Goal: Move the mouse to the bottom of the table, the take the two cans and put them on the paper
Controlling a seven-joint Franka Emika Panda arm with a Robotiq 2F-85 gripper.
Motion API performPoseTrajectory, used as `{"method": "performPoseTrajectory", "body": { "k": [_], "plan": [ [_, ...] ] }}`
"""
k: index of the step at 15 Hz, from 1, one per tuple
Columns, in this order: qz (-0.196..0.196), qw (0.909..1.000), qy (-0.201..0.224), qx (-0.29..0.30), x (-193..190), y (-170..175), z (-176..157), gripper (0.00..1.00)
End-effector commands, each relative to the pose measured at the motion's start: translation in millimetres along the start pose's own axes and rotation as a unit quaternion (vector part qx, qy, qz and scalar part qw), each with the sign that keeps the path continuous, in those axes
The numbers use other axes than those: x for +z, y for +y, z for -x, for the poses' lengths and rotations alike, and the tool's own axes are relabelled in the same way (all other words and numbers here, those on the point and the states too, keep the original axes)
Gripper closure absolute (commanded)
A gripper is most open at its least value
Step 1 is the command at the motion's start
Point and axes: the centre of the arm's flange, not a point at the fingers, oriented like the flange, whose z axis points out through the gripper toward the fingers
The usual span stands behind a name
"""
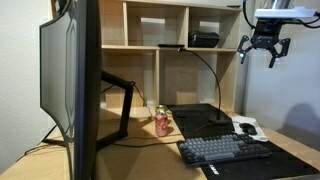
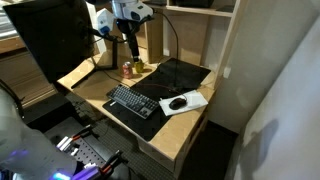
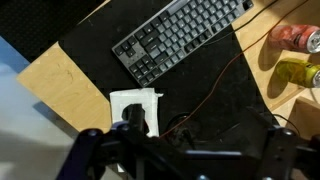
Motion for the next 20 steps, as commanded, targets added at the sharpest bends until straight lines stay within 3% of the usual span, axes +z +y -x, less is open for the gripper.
{"method": "performPoseTrajectory", "body": {
  "k": [1,6,8,9,10,15,20],
  "plan": [
    [0.047,0.9969,0.013,0.062,47,31,-59,0.00],
    [0.057,0.9916,-0.046,0.107,117,104,-127,0.00],
    [0.032,0.9888,-0.076,0.125,141,111,-149,0.00],
    [0.005,0.9838,-0.111,0.141,138,108,-150,0.00],
    [0.030,0.9883,-0.073,0.131,137,116,-119,0.00],
    [0.028,0.9882,-0.076,0.130,141,114,-126,0.00],
    [0.017,0.9992,0.006,0.037,175,101,-157,0.00]
  ]
}}
